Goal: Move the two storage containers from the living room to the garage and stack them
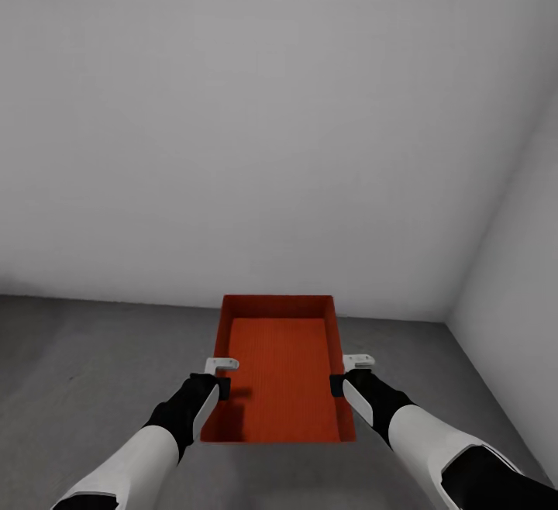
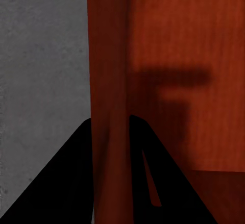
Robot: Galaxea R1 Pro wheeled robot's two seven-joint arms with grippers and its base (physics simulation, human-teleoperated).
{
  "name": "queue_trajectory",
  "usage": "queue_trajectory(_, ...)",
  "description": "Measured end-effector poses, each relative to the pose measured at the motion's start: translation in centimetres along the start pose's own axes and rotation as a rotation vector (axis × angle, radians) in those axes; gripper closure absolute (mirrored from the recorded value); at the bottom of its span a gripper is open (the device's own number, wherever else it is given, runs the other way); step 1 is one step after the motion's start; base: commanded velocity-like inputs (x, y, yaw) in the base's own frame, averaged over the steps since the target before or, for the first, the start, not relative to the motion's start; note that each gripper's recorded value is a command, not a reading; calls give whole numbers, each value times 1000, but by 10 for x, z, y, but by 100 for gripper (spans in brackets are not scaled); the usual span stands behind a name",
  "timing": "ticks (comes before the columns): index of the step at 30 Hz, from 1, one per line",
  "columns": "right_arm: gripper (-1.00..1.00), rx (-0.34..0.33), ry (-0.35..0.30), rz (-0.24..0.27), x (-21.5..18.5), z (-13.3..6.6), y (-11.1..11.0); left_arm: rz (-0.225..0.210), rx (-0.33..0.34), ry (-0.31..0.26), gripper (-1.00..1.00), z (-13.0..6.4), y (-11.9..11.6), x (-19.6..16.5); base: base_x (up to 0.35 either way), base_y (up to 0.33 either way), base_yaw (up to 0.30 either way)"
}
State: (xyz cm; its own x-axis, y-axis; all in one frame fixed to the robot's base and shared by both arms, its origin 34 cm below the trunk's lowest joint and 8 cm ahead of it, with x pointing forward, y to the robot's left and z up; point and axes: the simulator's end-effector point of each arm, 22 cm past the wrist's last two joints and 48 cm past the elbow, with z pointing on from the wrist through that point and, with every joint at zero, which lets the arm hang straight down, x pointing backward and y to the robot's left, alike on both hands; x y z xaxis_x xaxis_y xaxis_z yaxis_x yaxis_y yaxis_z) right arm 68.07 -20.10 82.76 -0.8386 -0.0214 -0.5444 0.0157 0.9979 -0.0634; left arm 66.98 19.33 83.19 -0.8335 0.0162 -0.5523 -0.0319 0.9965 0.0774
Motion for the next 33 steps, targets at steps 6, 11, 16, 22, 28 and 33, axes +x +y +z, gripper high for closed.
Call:
queue_trajectory(6,100,0,0,-1,0,0,0,-1,0,0,100,0,0,1,300,148,0)
queue_trajectory(11,100,0,0,-1,0,0,0,0,0,1,100,0,0,1,300,148,0)
queue_trajectory(16,100,1,0,-1,0,0,0,-1,1,1,100,0,0,1,300,127,0)
queue_trajectory(22,100,1,1,-1,0,1,0,-1,1,1,100,1,0,1,60,7,-53)
queue_trajectory(28,100,0,1,1,0,1,0,0,0,1,100,1,0,0,3,0,-223)
queue_trajectory(33,100,0,1,1,0,1,0,1,0,1,100,0,0,0,0,0,-202)
